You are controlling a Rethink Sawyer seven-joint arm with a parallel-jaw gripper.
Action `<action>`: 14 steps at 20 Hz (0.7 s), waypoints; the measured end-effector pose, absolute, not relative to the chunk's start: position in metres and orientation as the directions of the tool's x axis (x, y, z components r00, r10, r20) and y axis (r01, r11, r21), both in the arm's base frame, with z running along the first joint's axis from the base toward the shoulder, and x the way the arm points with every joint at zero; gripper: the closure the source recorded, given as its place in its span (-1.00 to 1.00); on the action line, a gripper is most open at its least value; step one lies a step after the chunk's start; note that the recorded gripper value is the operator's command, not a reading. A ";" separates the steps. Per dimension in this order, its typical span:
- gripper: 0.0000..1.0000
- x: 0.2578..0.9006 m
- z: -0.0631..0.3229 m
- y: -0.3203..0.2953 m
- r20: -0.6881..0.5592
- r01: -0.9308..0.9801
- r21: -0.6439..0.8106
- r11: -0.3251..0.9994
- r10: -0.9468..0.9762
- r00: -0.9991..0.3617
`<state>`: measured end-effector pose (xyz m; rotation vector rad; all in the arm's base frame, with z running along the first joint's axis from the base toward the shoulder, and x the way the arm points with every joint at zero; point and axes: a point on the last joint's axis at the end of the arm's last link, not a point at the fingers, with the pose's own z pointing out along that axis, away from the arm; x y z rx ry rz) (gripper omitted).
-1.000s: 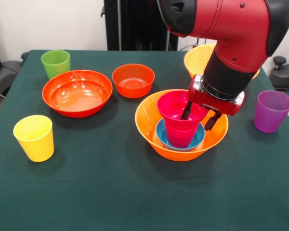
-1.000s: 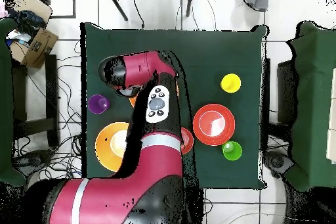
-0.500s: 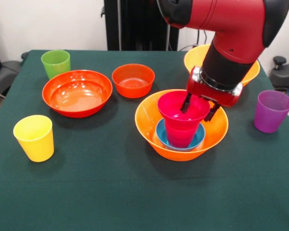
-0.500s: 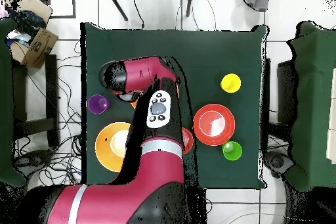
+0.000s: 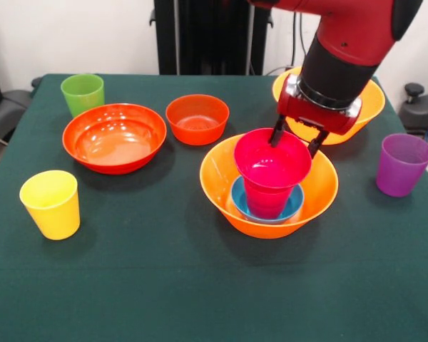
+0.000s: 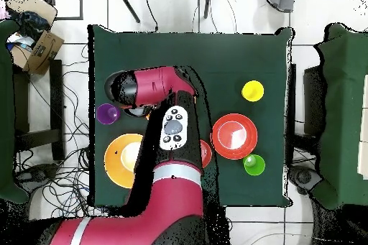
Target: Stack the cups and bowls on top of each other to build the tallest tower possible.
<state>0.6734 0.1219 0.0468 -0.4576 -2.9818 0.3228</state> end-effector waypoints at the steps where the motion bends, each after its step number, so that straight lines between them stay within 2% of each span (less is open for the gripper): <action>1: -1.00 0.674 0.048 0.122 0.071 0.286 -0.223 0.932 0.308 -0.949; 14: -1.00 0.694 0.091 0.131 0.020 0.322 -0.170 0.931 0.330 -0.944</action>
